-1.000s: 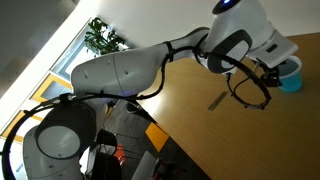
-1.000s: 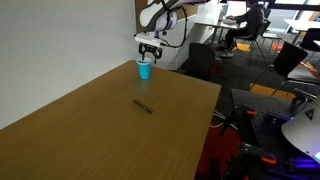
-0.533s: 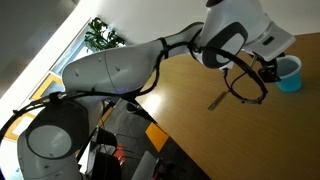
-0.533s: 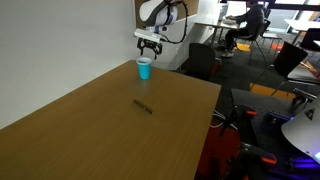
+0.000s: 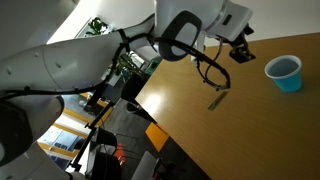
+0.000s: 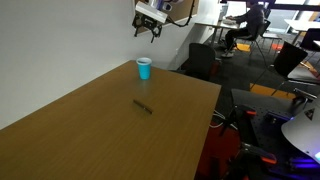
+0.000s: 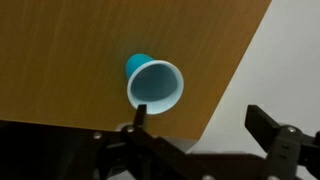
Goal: Move the blue cup to the top right corner of the table
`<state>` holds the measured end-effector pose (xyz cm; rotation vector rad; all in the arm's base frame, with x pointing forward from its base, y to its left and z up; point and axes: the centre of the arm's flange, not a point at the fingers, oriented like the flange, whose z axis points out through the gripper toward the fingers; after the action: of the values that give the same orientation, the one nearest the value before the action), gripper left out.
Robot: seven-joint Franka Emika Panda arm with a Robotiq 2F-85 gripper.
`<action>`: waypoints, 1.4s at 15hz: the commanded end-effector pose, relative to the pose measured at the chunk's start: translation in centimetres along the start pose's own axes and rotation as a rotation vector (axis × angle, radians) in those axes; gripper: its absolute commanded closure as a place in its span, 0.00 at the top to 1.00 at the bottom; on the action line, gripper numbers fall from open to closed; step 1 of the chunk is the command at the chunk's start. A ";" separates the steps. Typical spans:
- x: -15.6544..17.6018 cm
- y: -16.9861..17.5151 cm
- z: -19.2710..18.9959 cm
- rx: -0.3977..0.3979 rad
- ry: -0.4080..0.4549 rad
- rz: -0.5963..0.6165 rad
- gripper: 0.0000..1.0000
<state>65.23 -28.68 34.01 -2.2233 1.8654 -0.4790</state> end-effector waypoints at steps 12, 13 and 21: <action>-20.0 6.1 -13.1 0.074 -0.234 -0.545 1.00; -20.4 6.4 -13.2 0.064 -0.234 -0.554 1.00; -20.2 5.5 -12.2 0.067 -0.229 -0.534 1.00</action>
<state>52.60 -9.25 40.96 -2.5904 1.1204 -0.3374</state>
